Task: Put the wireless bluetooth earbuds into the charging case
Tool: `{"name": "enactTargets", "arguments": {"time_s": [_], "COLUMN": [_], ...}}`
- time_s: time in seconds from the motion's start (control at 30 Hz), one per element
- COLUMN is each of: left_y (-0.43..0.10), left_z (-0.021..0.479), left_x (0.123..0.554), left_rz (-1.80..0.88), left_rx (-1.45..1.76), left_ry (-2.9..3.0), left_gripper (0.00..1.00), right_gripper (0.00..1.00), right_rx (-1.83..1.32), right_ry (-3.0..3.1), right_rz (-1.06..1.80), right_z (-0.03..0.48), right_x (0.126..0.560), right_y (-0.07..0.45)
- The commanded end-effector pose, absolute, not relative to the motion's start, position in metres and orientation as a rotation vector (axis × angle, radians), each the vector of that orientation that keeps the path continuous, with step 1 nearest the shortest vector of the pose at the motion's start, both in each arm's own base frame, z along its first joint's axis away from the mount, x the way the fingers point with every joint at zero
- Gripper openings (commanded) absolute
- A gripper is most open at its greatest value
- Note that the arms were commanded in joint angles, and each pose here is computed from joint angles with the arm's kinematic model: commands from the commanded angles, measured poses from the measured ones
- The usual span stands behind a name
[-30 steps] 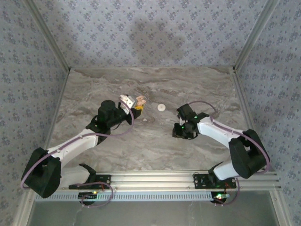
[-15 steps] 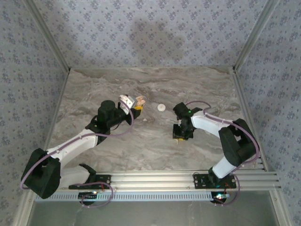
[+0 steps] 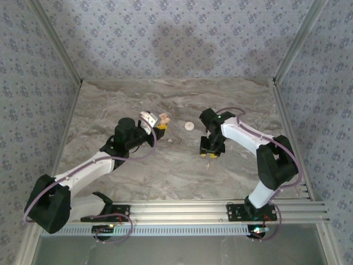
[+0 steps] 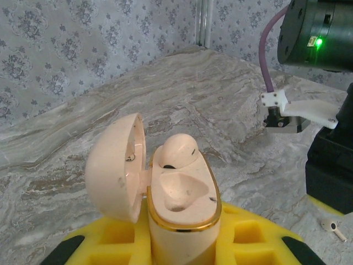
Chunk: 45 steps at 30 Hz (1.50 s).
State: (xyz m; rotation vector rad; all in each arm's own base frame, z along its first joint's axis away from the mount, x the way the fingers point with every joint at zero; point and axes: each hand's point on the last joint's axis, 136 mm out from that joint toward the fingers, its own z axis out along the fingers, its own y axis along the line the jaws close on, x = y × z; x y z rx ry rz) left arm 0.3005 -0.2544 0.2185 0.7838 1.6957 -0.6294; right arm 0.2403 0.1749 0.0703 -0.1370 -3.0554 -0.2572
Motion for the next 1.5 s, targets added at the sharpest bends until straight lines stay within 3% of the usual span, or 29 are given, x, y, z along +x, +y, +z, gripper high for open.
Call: {"name": "enactTargets", "arguments": {"time_s": [0.0,0.63,1.47], "left_y": [-0.252,-0.251,-0.253], "left_z": [0.241,0.240,0.238], "left_x": [0.304,0.303,0.300], "left_rz": [-0.611,-0.606,-0.621], "left_rx": [0.772,0.780,0.795], "left_ry": [1.637,1.647,1.655], "left_gripper": [0.17,0.17,0.17], "right_gripper": [0.38,0.33,0.23], "right_rx": [-0.287,-0.361,-0.319], "right_ry": [-2.908,-2.862,-2.972], "right_rz": [-0.137,-0.117,-0.141], "right_z": [0.059,0.017,0.011], "right_x": [0.217,0.217,0.232], "right_y": [0.162,0.164,0.161]}}
